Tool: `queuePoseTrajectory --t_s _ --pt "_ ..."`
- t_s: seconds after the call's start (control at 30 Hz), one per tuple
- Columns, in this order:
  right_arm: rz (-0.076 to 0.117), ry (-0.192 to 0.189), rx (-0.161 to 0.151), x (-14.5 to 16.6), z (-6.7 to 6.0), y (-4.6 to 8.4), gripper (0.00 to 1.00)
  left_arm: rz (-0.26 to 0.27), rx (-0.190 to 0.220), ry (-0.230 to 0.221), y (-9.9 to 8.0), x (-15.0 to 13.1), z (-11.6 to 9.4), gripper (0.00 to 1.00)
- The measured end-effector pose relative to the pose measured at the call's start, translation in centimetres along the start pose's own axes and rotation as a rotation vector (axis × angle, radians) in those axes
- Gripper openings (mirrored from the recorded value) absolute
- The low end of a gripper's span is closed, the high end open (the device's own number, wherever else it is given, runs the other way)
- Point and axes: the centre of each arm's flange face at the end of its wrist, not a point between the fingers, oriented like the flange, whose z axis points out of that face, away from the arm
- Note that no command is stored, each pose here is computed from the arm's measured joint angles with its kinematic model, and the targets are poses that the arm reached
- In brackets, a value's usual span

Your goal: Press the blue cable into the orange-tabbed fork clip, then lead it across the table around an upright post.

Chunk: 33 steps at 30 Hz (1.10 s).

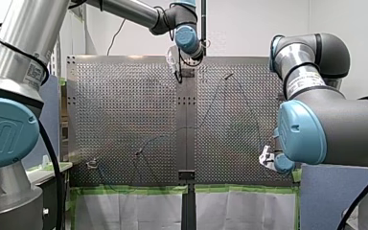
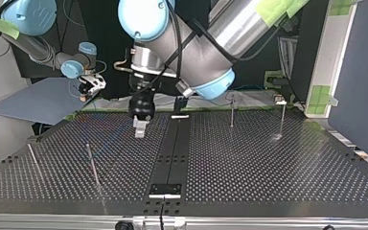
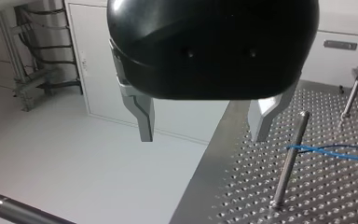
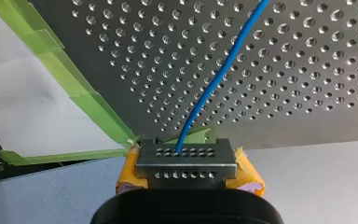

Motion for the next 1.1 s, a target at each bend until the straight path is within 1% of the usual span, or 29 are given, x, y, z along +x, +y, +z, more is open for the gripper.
queuePoseTrajectory --t_s 0.1,0.23,0.47,0.77,1.1 --pt "-0.001 0.000 0.002 0.0 0.0 -0.1 0.00 -0.019 0.004 0.001 0.4 1.0 -0.1 1.00" --pt "-0.004 -0.001 0.004 -0.1 0.0 -0.2 0.00 -0.033 0.004 0.001 1.1 2.3 -0.2 1.00" --pt "-0.007 -0.002 0.006 -0.1 -0.1 -0.3 0.00 -0.043 -0.001 -0.001 2.1 4.5 -0.7 1.00" --pt "-0.008 -0.003 0.008 -0.2 -0.1 -0.5 0.00 -0.051 -0.019 -0.006 3.6 7.2 -1.5 1.00" --pt "-0.011 -0.004 0.009 -0.2 -0.2 -0.5 0.00 -0.057 -0.021 -0.007 5.3 10.1 -2.7 1.00"
